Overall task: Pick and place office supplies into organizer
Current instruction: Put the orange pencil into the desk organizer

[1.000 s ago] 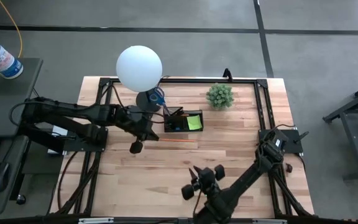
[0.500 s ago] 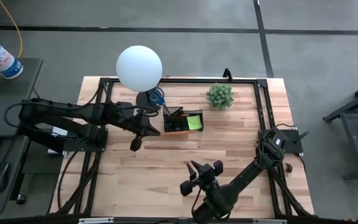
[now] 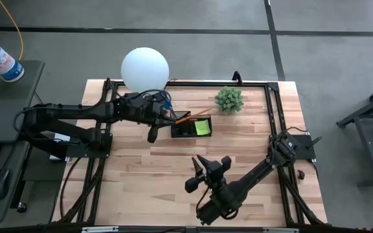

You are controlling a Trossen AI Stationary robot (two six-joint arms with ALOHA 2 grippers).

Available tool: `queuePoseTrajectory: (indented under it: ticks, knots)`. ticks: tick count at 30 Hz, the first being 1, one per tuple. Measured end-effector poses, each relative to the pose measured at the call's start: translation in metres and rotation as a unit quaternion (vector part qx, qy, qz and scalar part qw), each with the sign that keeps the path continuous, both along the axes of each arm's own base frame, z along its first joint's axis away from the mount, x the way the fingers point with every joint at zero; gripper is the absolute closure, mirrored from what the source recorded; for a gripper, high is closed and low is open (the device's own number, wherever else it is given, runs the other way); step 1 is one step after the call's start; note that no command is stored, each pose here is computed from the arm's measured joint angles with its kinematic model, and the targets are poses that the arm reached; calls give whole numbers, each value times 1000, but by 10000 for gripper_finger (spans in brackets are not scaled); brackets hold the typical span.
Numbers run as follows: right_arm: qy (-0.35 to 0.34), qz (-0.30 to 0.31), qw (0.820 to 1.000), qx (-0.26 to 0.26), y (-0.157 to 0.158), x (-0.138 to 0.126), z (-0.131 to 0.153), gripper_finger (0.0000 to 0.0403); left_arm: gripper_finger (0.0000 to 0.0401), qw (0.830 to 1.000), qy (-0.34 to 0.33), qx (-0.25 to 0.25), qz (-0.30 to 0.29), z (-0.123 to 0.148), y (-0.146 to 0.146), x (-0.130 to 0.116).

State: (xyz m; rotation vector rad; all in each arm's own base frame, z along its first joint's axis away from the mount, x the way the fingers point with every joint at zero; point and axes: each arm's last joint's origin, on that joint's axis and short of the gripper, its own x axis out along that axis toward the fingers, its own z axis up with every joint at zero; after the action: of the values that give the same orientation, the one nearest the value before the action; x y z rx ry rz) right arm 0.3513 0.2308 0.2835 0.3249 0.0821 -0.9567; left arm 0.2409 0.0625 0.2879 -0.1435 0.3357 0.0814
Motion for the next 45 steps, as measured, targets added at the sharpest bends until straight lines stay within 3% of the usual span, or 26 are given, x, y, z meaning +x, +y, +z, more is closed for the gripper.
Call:
queuePoseTrajectory:
  ticks: [5, 10, 17, 22, 27, 29, 35, 41, 45]
  knots:
    - [3, -8, 1000, -22, -14, 3, 13, 320, 401, 999, -41, -26, 11, -10, 9, -2]
    - [20, -34, 999, -13, -35, 5, 6, 320, 401, 997, -65, -29, 5, -10, 9, -3]
    - [7, -57, 998, 23, -66, -45, 4, 317, 401, 997, -67, -34, -20, -10, 7, -3]
    - [-96, -47, 994, 36, -91, -84, 14, 290, 401, 994, -96, -31, -48, -4, 5, -3]
    - [-210, -46, 976, 31, -108, -110, 0, 247, 401, 989, -132, -35, -57, 4, 5, -2]
    - [-224, -48, 973, 28, -112, -116, -7, 228, 401, 987, -143, -41, -58, 6, 5, -2]
    - [-169, -44, 985, -2, -121, -126, -17, 186, 401, 985, -155, -58, -54, 8, 5, -1]
    - [-134, -36, 990, 3, -128, -138, 2, 183, 401, 983, -156, -89, -41, 8, 6, -1]
    - [-62, -7, 998, 20, -132, -145, 12, 183, 401, 981, -165, -95, -25, 10, 7, -1]
